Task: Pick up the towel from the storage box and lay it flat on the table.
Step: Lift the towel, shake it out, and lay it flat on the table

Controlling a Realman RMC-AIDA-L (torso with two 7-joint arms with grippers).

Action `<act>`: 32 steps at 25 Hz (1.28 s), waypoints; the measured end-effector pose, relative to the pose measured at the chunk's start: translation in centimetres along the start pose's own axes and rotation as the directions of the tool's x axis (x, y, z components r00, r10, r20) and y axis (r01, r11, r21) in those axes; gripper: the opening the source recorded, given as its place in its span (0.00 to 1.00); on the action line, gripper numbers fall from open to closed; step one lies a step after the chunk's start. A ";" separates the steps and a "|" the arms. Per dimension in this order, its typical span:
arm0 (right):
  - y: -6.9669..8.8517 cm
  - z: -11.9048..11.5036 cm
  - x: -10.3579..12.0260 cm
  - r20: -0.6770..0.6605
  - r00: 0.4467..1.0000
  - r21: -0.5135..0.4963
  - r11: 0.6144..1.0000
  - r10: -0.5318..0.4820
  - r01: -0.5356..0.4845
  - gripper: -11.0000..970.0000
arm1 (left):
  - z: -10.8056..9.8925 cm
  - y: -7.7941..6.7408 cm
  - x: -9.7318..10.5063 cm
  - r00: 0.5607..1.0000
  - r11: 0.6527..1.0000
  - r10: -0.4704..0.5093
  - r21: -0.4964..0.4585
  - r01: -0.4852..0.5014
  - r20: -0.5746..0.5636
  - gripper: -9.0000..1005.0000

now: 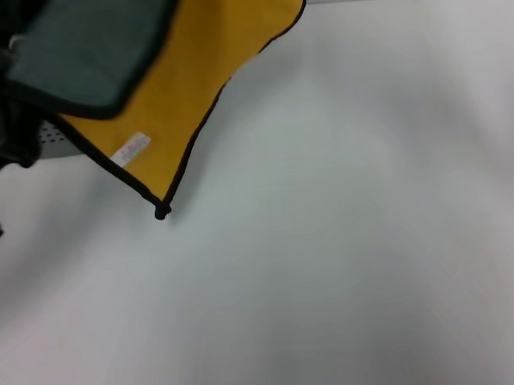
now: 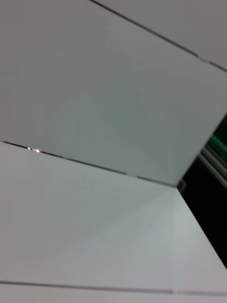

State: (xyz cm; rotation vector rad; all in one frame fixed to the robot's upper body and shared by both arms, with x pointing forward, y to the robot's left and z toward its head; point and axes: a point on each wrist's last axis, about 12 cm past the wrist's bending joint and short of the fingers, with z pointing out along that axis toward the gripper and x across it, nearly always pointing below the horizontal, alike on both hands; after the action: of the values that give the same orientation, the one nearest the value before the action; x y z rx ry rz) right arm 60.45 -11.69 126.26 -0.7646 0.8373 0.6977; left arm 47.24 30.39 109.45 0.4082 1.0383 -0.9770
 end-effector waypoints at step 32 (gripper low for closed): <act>2.2 2.5 -2.5 -0.018 0.995 -0.010 0.995 -0.096 0.095 0.01 | 0.2 -7.7 6.9 0.693 0.678 0.714 -0.149 -0.720 -0.102 0.29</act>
State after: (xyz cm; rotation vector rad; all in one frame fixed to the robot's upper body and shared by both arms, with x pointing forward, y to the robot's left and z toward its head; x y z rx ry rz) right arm 58.47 -9.06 128.82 -0.8148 0.8095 0.6103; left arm 42.01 22.77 104.74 0.6257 0.8669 -0.1544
